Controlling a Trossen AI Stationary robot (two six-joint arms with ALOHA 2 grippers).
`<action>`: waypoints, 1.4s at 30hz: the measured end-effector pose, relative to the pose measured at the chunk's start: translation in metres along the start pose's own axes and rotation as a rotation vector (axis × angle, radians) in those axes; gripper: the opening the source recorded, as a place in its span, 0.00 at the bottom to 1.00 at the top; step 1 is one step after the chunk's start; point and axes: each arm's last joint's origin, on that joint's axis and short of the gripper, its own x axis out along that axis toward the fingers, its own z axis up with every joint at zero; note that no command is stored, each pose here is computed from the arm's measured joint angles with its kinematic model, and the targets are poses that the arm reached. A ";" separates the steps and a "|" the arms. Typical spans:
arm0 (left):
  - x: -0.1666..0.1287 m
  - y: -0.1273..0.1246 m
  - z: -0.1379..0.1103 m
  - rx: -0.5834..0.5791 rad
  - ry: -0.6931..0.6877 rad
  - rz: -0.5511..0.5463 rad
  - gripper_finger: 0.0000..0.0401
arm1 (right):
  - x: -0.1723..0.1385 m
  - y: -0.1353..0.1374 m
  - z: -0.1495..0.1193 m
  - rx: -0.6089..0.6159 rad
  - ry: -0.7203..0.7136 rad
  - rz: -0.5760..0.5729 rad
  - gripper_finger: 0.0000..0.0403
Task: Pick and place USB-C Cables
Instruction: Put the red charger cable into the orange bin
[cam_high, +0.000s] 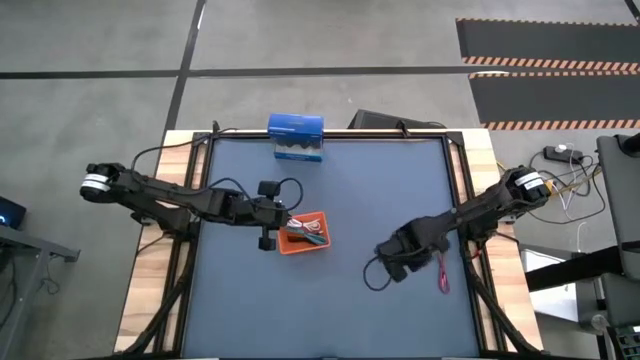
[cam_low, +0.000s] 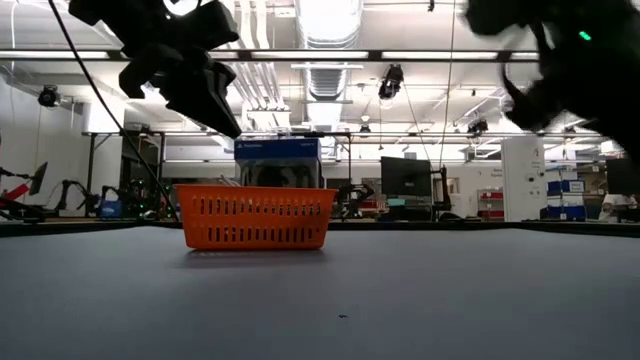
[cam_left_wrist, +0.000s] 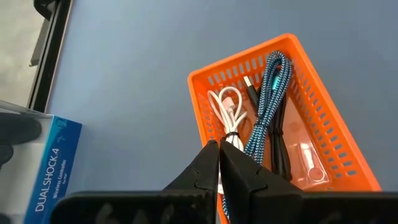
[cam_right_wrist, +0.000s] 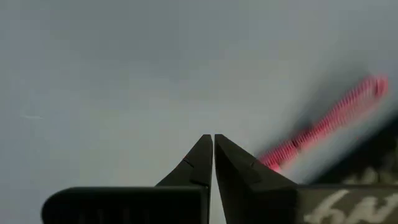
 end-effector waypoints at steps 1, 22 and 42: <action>0.000 0.000 0.000 -0.001 -0.002 0.000 0.00 | 0.007 -0.004 -0.003 0.026 0.041 -0.021 0.02; 0.000 0.000 0.000 0.003 -0.001 0.004 0.00 | 0.046 -0.043 -0.014 0.193 0.118 -0.200 0.20; 0.001 0.000 -0.001 0.008 0.004 0.003 0.00 | 0.074 -0.053 -0.007 0.175 0.078 -0.227 0.41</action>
